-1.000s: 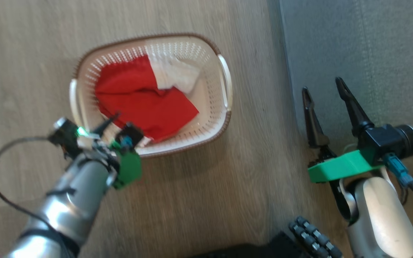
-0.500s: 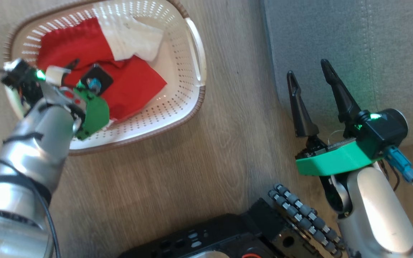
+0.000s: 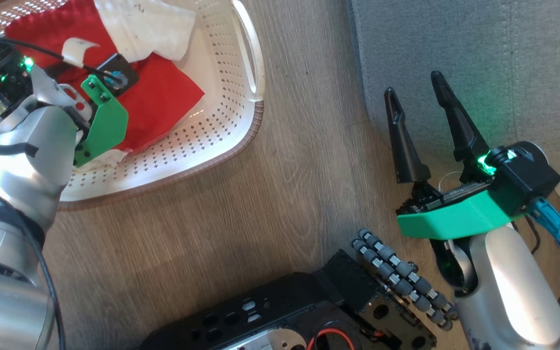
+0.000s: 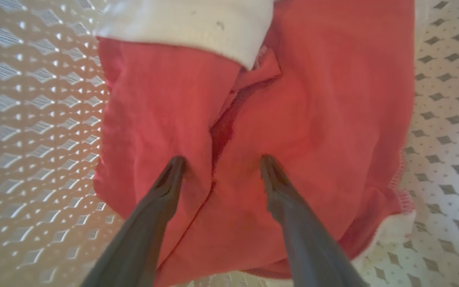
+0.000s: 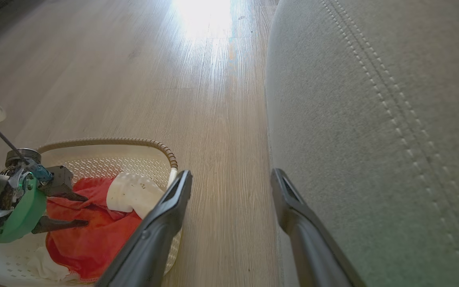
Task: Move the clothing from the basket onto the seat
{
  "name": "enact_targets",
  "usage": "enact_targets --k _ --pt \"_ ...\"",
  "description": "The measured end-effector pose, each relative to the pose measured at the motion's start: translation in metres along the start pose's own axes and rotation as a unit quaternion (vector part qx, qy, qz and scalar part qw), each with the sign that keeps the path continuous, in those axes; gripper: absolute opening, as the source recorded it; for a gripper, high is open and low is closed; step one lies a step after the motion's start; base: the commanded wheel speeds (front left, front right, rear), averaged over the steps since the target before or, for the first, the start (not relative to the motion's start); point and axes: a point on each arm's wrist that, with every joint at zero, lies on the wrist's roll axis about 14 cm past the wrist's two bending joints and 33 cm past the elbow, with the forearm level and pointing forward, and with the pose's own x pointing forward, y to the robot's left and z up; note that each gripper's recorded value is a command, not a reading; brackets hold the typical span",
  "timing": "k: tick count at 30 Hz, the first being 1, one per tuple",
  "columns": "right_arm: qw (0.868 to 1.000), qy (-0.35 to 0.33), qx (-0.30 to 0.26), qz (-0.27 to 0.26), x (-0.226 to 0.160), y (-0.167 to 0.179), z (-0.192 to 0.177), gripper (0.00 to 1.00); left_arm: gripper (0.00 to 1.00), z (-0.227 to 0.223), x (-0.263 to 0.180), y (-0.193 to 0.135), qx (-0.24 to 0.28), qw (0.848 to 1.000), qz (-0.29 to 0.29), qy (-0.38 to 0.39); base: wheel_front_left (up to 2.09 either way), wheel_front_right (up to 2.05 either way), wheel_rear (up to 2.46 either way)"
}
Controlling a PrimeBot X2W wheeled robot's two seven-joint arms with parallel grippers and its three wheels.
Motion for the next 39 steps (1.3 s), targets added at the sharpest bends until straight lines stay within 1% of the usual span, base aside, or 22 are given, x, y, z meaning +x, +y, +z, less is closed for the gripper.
enact_targets --k 3,5,12,19,23,24,25,26,27,34,39 --pt "1.000 0.009 0.002 0.002 -0.002 0.002 -0.007 1.00 1.00 -0.006 0.003 0.003 0.028 0.999 0.000 0.018 0.00 0.00 0.00" --pt "1.000 0.021 0.001 0.004 -0.005 0.005 -0.014 1.00 1.00 -0.009 0.004 0.004 0.033 0.999 0.003 0.026 0.00 0.00 0.00" --pt "0.999 0.030 0.016 0.010 -0.005 0.011 -0.022 1.00 1.00 -0.014 0.009 -0.003 0.036 0.999 0.002 0.037 0.00 0.00 0.00" --pt "1.000 0.025 0.015 0.009 -0.004 0.010 -0.020 1.00 1.00 -0.016 0.013 -0.006 0.038 0.998 -0.001 0.043 0.00 0.00 0.00" --pt "0.999 0.033 0.023 0.004 -0.009 0.009 -0.025 1.00 1.00 -0.019 0.015 -0.010 0.035 0.998 -0.004 0.053 0.00 0.00 0.00" --pt "0.999 0.036 0.024 0.003 -0.010 0.009 -0.026 1.00 0.95 -0.019 0.015 -0.011 0.035 0.998 -0.005 0.055 0.00 0.00 0.00" --pt "0.999 0.037 0.024 0.003 -0.011 0.009 -0.027 1.00 0.52 -0.020 0.016 -0.012 0.035 0.998 -0.006 0.056 0.00 0.00 0.00" --pt "0.999 0.038 0.025 0.003 -0.011 0.010 -0.028 1.00 0.28 -0.020 0.016 -0.012 0.035 0.998 -0.007 0.056 0.00 0.00 0.00" --pt "0.999 0.039 0.026 0.003 -0.011 0.010 -0.029 1.00 0.00 -0.020 0.016 -0.013 0.034 0.998 -0.008 0.056 0.00 0.00 0.00" --pt "0.999 0.041 0.026 0.008 -0.008 0.013 -0.032 1.00 0.00 -0.019 0.016 -0.015 0.002 0.999 -0.005 0.046 0.00 0.00 0.00" --pt "0.999 0.037 0.017 0.011 -0.007 0.013 -0.029 1.00 0.00 -0.016 0.013 -0.010 -0.004 0.999 0.007 0.039 0.00 0.00 0.00"
